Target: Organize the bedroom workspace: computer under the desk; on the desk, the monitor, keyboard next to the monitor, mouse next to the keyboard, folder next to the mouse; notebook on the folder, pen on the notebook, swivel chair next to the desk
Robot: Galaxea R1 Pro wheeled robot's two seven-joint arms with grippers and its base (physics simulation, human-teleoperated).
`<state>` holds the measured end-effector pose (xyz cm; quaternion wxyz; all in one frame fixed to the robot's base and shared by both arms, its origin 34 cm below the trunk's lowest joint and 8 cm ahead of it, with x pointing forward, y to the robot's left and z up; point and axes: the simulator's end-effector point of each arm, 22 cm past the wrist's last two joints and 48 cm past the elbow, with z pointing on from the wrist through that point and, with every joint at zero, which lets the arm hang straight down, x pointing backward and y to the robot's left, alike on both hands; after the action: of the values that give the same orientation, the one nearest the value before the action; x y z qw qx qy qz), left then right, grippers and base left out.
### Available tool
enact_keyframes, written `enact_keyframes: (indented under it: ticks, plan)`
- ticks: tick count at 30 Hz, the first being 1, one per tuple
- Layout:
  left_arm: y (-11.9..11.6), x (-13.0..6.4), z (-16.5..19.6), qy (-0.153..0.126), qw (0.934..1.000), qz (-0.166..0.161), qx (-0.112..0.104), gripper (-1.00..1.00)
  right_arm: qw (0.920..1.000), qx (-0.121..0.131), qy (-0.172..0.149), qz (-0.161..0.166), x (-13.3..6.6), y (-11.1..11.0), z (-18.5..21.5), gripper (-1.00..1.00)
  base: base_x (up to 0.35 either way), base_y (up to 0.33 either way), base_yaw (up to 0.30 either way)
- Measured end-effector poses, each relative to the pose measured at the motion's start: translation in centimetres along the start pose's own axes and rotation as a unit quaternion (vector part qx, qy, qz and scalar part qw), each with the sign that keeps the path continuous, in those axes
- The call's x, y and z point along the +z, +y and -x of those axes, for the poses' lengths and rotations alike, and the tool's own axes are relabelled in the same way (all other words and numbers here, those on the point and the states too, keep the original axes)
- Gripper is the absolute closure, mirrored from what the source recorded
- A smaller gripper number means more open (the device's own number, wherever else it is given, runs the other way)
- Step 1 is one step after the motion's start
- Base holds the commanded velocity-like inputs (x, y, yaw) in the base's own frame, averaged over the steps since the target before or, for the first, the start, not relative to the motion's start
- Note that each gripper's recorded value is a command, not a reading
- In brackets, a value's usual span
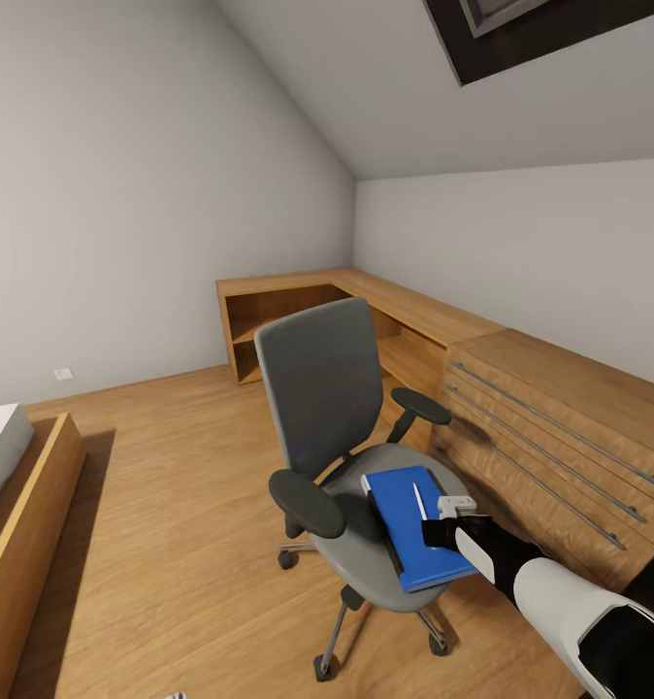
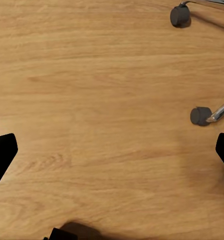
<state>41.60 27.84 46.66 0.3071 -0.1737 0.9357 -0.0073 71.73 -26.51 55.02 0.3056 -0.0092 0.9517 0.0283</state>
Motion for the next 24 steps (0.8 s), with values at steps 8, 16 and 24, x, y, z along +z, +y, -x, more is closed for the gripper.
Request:
enact_keyframes:
  ticks: [8, 16, 24]
  plan:
    - [0.2, 0.0, 0.2, -0.002, 1.0, 0.001, 0.0, -1.0, 1.0, -0.002, 0.0, -0.001, 0.0, -0.1, 0.0, 1.0, 0.0, 0.0, 0.0]
    - [0.2, 0.0, 0.2, -0.003, 1.0, 0.001, 0.0, -1.0, 1.0, -0.002, 0.0, -0.001, 0.0, -0.1, 0.0, 1.0, 0.0, 0.0, 0.0]
    - [0.8, -0.8, 0.1, 0.008, 0.9999, 0.011, 0.002, -1.0, 1.0, -0.002, -0.007, -0.001, -1.1, -0.1, 1.4, 1.0, 0.0, 0.0, 0.0]
